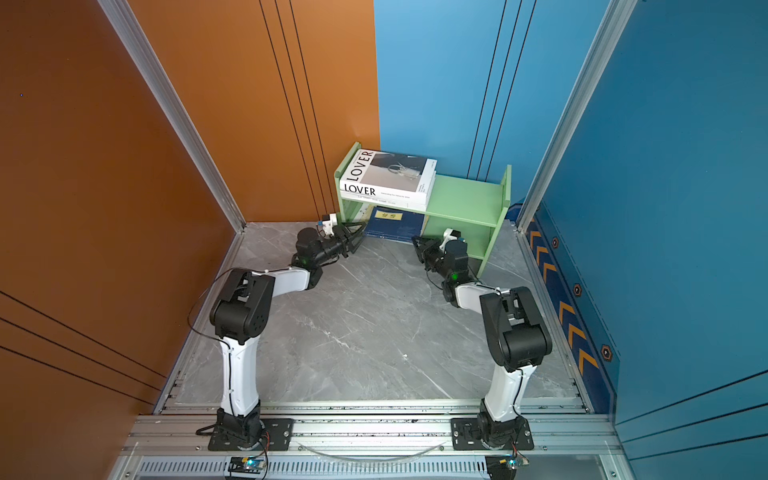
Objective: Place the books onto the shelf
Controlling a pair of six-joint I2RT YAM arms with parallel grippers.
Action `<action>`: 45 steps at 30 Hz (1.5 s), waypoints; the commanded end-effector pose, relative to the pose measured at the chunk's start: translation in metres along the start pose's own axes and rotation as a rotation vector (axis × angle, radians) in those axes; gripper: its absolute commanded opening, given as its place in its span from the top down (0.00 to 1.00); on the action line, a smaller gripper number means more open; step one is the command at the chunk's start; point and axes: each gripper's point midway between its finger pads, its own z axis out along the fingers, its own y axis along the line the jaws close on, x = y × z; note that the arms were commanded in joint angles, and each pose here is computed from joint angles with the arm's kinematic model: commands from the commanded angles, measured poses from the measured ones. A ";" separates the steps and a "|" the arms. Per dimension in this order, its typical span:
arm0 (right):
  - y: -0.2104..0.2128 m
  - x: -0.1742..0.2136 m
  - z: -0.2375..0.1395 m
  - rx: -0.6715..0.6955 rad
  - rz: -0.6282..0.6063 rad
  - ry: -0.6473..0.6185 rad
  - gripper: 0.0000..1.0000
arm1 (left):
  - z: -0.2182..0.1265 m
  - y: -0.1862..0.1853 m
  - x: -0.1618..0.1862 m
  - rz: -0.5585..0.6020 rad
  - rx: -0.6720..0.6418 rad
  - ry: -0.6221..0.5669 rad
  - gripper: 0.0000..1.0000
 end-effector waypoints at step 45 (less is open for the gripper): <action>0.032 -0.001 0.011 -0.196 -0.018 -0.021 0.95 | 0.046 0.016 0.030 0.055 -0.253 -0.085 0.66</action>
